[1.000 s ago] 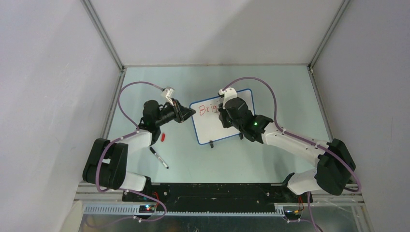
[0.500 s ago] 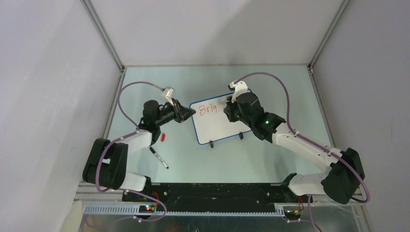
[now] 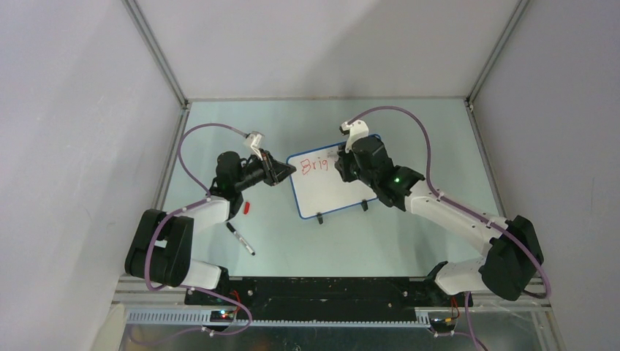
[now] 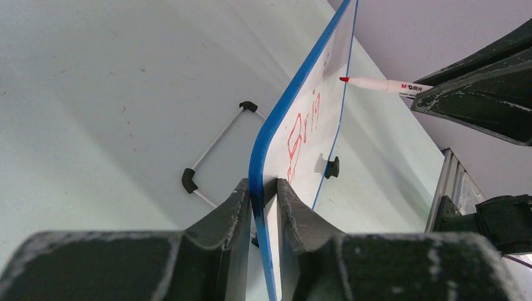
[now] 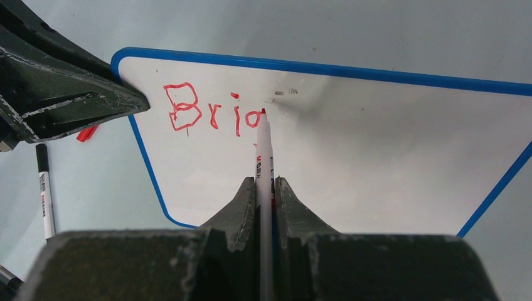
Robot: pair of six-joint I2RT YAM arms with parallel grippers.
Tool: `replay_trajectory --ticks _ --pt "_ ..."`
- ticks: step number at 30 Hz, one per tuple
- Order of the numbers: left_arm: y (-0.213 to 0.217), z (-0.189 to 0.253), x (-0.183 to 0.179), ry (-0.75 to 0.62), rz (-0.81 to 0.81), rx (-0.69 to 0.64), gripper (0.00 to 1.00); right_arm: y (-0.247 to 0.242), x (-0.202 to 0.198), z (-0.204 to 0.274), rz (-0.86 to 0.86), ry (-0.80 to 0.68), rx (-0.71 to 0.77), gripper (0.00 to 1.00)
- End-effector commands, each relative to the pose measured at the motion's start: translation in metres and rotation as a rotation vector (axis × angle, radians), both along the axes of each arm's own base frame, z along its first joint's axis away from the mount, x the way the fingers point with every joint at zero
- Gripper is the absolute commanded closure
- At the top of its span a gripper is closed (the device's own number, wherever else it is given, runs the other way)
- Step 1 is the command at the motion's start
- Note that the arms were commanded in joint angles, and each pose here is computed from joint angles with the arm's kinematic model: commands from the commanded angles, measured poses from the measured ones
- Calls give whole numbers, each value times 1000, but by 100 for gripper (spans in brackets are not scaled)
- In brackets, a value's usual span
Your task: Write a sentence on the whiteboard
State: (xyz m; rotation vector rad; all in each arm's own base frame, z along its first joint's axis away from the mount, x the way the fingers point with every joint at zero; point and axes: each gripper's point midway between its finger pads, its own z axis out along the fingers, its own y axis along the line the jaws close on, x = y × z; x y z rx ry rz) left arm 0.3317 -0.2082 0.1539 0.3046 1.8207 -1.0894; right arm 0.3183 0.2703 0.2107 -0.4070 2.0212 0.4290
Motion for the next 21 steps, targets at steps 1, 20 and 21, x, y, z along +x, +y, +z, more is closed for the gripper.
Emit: replay_trajectory --ticks 1,20,21 --pt "-4 22 4 -86 -18 -5 76 4 12 28 -10 -70 35 100" --pt "-5 22 4 -83 -19 -4 76 1 23 22 -34 -65 22 100" --pt "-4 22 4 -84 -18 -5 76 1 23 22 -33 -64 23 100"
